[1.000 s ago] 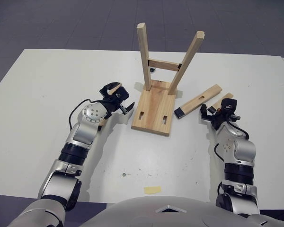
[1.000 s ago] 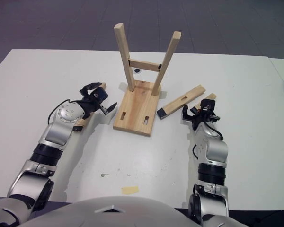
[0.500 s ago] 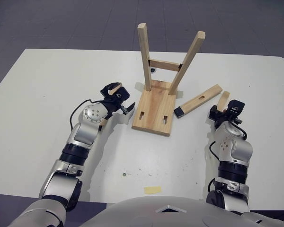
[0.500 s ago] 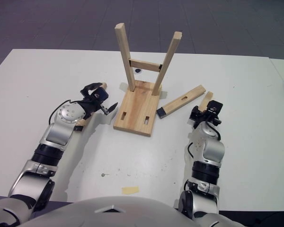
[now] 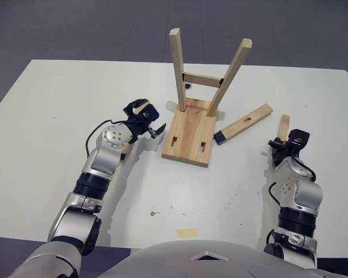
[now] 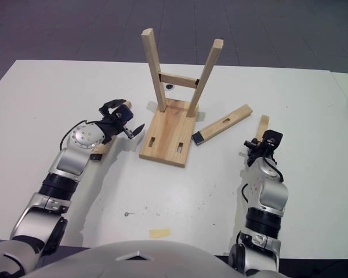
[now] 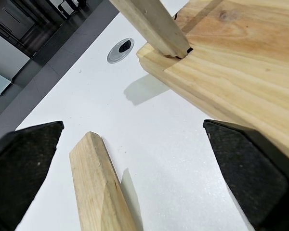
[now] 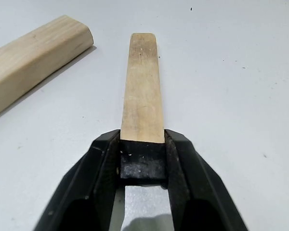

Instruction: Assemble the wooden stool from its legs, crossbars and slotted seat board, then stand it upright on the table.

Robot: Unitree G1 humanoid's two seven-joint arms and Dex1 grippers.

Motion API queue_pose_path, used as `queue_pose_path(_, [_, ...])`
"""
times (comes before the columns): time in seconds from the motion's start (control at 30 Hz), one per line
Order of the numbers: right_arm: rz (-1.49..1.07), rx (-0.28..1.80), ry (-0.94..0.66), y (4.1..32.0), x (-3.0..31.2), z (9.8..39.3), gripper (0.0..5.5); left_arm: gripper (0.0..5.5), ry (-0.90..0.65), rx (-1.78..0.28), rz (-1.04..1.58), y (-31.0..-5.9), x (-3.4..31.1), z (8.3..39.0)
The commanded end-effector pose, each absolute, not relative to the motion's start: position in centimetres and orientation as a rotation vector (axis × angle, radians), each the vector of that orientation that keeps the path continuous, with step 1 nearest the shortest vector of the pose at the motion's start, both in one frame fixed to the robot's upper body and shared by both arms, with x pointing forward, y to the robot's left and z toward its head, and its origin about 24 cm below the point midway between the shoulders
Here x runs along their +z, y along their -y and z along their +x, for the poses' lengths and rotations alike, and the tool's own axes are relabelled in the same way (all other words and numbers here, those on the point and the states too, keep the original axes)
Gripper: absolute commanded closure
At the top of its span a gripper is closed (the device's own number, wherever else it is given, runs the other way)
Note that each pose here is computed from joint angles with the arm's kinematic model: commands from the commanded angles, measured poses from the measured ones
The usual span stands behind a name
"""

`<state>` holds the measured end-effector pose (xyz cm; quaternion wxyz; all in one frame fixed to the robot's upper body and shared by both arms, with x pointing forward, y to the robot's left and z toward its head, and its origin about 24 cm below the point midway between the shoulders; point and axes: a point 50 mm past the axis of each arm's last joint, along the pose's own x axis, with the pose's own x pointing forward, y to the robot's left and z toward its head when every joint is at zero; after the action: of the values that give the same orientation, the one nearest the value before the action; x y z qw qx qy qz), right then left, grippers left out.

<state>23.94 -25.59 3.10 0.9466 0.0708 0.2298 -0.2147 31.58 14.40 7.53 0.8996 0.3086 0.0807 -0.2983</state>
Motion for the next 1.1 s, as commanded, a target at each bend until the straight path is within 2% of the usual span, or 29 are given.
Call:
queue_pose_path(0.03, [0.173,-0.441,-0.613,25.1,0.2,22.0,4.21,0.10,-0.132,-0.564,0.484,-14.2,9.2,32.2])
queue_pose_path(0.13, [0.157,-0.449,-0.526,25.3,1.4,22.9,4.21,0.10,-0.088,-0.500,0.329,-14.2,10.9,32.8])
queue_pose_path(0.33, [0.061,-0.458,-0.287,25.9,5.3,25.2,4.21,0.10,0.007,-0.344,0.073,-16.0,15.2,33.7])
queue_pose_path(0.53, [0.011,-0.476,-0.110,26.0,8.0,25.8,4.21,0.10,0.102,-0.359,0.001,-16.4,19.4,34.1])
queue_pose_path(0.63, [-0.059,-0.434,0.057,25.6,10.9,26.2,4.21,0.10,0.151,-0.407,-0.028,-16.0,21.6,34.0])
queue_pose_path(0.73, [-0.214,-0.284,0.314,23.7,15.7,26.6,4.21,0.10,0.196,-0.566,-0.159,-14.6,24.2,33.2])
queue_pose_path(0.87, [-0.393,-0.036,0.642,19.7,22.0,26.4,4.21,0.10,0.213,-0.921,-0.494,-12.4,27.1,30.9])
queue_pose_path(0.97, [-0.407,0.197,0.718,16.3,23.1,26.1,4.21,0.10,0.203,-1.103,-0.663,-11.3,27.8,29.4])
queue_pose_path(1.1, [-0.366,0.420,0.700,12.9,21.9,25.6,4.21,0.10,0.168,-1.187,-0.769,-10.2,27.9,28.5])
